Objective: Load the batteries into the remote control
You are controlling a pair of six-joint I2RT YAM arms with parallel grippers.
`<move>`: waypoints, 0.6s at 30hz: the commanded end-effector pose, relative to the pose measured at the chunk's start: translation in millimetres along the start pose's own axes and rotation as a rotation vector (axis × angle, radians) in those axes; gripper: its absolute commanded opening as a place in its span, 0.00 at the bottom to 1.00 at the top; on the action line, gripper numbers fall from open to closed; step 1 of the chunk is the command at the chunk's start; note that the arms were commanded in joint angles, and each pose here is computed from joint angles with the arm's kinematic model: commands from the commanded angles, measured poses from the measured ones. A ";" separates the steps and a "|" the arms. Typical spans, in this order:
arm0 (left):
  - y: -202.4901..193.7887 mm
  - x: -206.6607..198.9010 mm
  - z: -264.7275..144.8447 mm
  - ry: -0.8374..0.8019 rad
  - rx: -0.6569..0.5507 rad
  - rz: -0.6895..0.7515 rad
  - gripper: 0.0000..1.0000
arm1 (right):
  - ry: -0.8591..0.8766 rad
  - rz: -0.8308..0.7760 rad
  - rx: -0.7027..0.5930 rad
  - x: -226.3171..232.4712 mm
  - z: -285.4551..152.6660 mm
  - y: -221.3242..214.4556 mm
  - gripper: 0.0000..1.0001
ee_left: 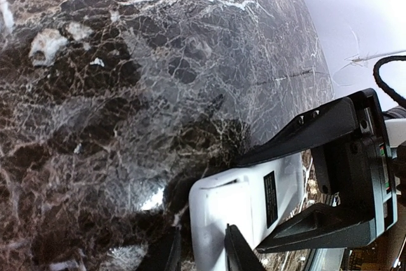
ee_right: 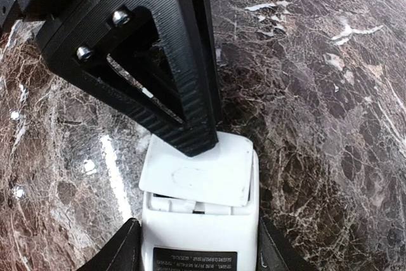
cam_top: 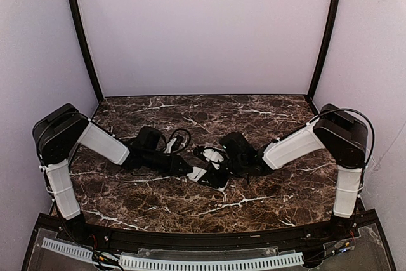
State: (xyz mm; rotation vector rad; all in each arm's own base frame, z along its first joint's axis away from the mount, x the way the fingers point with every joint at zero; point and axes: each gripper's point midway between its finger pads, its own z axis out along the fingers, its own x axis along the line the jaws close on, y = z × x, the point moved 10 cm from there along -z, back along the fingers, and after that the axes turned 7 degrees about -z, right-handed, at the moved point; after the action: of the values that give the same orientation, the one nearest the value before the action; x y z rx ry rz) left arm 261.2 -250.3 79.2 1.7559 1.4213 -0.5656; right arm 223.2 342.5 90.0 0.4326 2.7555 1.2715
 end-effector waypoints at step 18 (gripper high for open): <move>-39.6 36.8 12.0 0.014 0.136 -0.196 0.01 | -0.075 0.102 0.045 -5.2 6.4 -23.7 0.47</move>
State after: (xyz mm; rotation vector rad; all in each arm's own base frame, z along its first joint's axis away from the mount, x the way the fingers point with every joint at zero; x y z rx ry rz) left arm 262.5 -250.3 73.7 1.6648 1.4294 -0.6917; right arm 223.6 341.2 88.8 0.5022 2.7313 1.2893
